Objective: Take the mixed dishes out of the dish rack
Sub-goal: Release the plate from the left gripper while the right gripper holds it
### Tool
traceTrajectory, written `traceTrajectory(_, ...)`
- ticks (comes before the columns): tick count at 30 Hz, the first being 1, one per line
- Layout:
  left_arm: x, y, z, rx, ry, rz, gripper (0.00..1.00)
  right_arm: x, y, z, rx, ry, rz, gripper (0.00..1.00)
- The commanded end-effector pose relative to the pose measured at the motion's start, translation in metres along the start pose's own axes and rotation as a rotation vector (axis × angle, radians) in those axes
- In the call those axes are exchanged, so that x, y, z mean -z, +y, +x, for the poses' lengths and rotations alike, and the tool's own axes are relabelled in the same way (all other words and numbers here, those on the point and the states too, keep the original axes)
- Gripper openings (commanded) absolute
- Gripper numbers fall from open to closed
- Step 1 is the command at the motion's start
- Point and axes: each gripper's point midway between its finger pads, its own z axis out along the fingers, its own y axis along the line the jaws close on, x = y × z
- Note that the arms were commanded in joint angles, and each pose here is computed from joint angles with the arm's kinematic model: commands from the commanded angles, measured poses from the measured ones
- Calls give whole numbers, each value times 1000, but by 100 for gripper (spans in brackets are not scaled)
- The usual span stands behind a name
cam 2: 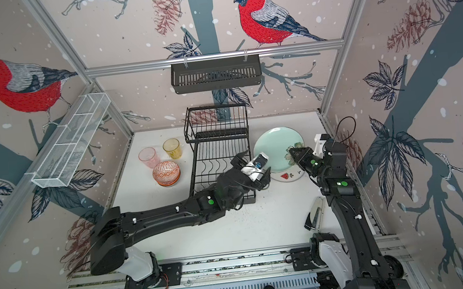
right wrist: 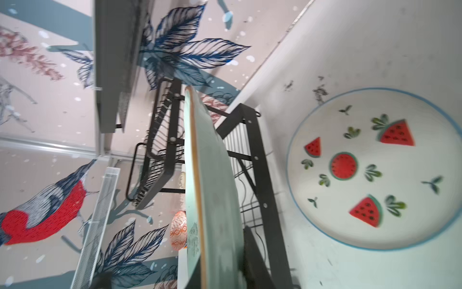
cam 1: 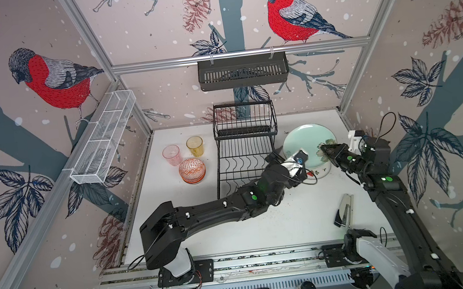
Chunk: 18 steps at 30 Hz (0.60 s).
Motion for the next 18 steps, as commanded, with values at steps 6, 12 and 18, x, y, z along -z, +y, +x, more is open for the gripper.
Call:
traceTrajectory(6, 30, 53, -18, 163, -75, -130, 98, 3, -17, -12, 46, -56, 43, 0)
traceTrajectory(12, 41, 65, -12, 163, -62, -162, 98, 0, -27, -18, 29, -85, 59, 0)
traceTrajectory(18, 52, 75, 5, 163, -32, -202, 98, -5, -39, -27, 17, -108, 100, 0)
